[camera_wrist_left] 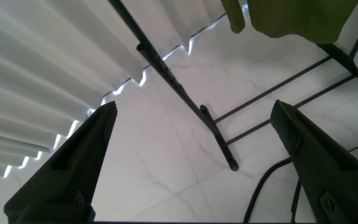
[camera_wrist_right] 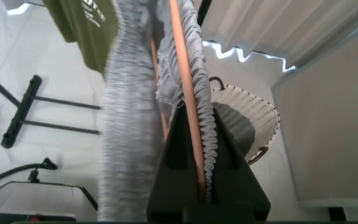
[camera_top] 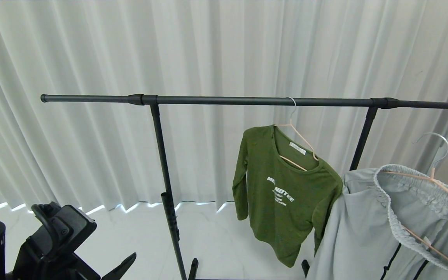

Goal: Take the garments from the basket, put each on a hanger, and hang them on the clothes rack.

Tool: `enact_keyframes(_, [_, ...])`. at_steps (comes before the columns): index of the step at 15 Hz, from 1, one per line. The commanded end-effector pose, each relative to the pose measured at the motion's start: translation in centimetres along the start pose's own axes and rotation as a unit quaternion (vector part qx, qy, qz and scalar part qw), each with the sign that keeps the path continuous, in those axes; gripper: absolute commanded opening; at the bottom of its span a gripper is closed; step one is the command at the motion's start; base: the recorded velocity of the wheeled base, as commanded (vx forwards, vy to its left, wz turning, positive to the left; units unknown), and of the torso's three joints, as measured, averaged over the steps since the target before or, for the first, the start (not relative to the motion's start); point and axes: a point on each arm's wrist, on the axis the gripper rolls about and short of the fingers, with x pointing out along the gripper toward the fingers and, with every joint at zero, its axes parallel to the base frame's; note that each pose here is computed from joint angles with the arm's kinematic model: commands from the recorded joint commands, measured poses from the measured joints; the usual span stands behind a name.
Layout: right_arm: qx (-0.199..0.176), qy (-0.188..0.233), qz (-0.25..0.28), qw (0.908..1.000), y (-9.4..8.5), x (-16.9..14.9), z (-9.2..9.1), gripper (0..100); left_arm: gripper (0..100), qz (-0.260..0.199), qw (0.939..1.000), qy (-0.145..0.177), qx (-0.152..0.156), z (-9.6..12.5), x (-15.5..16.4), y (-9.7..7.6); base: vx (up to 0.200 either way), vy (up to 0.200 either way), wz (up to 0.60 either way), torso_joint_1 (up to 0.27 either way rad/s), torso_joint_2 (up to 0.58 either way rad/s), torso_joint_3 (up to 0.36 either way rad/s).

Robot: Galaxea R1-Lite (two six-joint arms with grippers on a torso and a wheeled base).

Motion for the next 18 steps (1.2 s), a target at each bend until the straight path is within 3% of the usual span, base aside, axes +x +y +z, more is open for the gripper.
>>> enact_keyframes(1, [0.0, 0.0, 0.0, 1.0, 0.0, 0.0, 0.0, 0, 100, 0.0, 1.0, 0.0, 0.0, 0.0, 0.0, 0.0, 0.0, 0.0, 0.0, 0.0, 0.0, 0.0])
enact_keyframes(5, [-0.001, -0.003, 0.002, 1.0, 0.0, -0.1, 0.0, 0, 100, 0.0, 1.0, 0.0, 0.0, 0.0, 0.0, 0.0, 0.0, 0.0, 0.0, 0.0, 0.0, 0.0])
enact_keyframes(9, [-0.008, -0.052, 0.079, 0.9955, 0.5, -1.5, 0.4, 0, 100, -0.001, 1.0, -0.001, 0.0, 0.0, 0.0, 0.0, 0.0, 0.0, 0.0, 0.0, 0.0, 0.0])
enact_keyframes(11, [-0.014, -0.095, 0.135, 0.9862, 0.8, -2.5, 1.1, 0, 100, -0.001, 1.0, -0.001, 0.0, 0.0, 0.0, 0.0, 0.0, 0.0, 0.0, 0.0, 0.0, 0.0])
enact_keyframes(14, [-0.005, -0.124, 0.199, 0.9721, 1.2, -3.4, 2.6, 0, 100, -0.001, 1.0, -0.001, 0.001, 0.0, 0.0, 0.0, 0.0, 0.0, 0.0, 0.0, 0.0, 0.0])
enact_keyframes(18, [-0.005, -0.12, 0.224, 0.9672, 1.8, -2.5, 4.5, 0, 100, 0.0, 1.0, -0.003, 0.0, 0.1, 0.0, 0.0, 0.0, 0.0, 0.0, 0.0, 0.0, 0.0])
